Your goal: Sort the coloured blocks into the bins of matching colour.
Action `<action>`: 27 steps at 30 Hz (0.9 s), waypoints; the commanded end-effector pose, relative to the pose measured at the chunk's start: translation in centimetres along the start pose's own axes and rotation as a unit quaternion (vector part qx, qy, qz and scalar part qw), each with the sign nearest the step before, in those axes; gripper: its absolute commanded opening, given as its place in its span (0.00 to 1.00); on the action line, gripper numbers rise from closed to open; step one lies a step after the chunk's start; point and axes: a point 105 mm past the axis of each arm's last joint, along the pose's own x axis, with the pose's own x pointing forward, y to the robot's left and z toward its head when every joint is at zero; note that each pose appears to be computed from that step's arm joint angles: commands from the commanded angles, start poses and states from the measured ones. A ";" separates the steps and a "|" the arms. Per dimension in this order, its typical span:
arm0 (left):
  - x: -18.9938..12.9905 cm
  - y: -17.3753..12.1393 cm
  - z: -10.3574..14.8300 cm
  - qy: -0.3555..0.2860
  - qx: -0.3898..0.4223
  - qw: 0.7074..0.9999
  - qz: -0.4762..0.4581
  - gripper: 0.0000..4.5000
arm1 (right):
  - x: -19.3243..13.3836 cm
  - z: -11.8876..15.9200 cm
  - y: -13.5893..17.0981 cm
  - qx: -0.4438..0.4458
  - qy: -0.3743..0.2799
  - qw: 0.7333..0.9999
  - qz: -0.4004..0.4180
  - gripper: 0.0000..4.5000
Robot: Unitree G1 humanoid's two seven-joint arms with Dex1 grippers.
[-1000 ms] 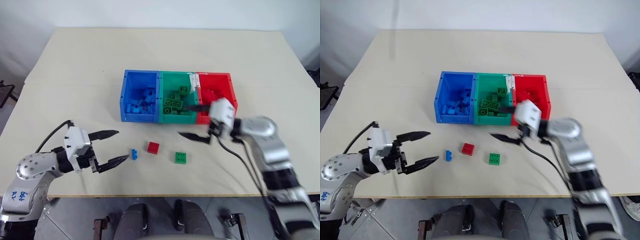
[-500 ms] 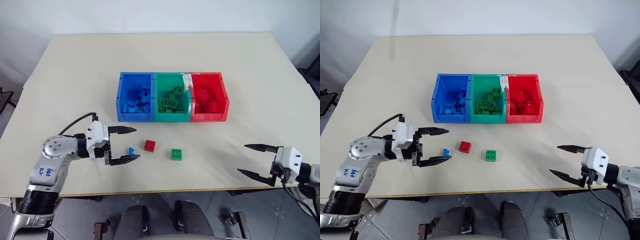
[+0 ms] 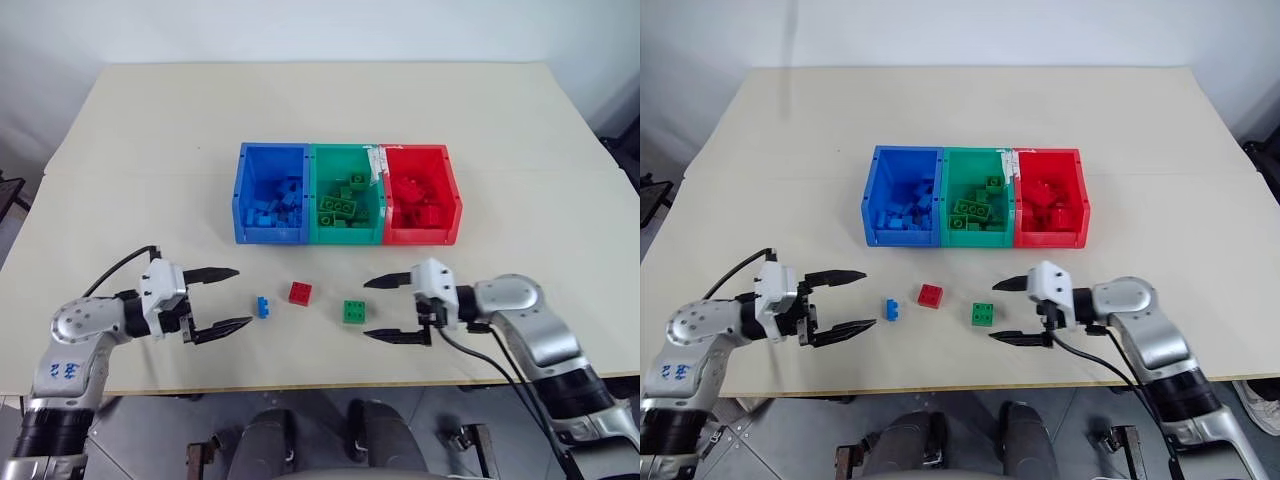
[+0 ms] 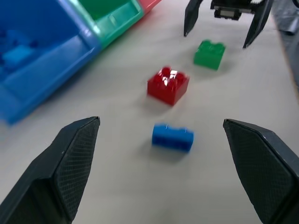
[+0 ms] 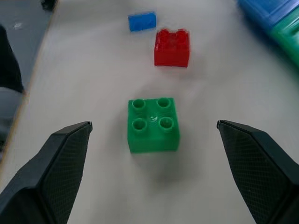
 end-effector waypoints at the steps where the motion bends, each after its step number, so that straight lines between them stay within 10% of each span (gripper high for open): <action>1: -0.4 -0.6 1.4 -0.017 0.022 1.000 0.004 1.00 | 0.4 -0.2 -0.2 -0.006 0.003 1.000 -0.003 0.79; 8: 0.0 -1.5 1.7 -0.022 0.018 1.000 -0.003 1.00 | 0.4 0.6 -0.3 -0.008 -0.010 1.000 -0.006 0.33; 16: 2.5 -0.5 7.2 -0.107 0.031 0.993 0.034 1.00 | -1.2 7.5 -9.0 -0.007 -0.096 0.978 -0.185 0.33; 22: 2.1 -0.3 6.3 -0.092 0.012 0.994 0.052 1.00 | -2.3 9.6 -14.5 -0.016 -0.098 0.951 -0.292 0.33; 27: 1.6 0.0 5.9 -0.086 0.007 0.994 0.066 1.00 | -1.6 10.1 -15.1 -0.019 -0.103 0.952 -0.288 0.69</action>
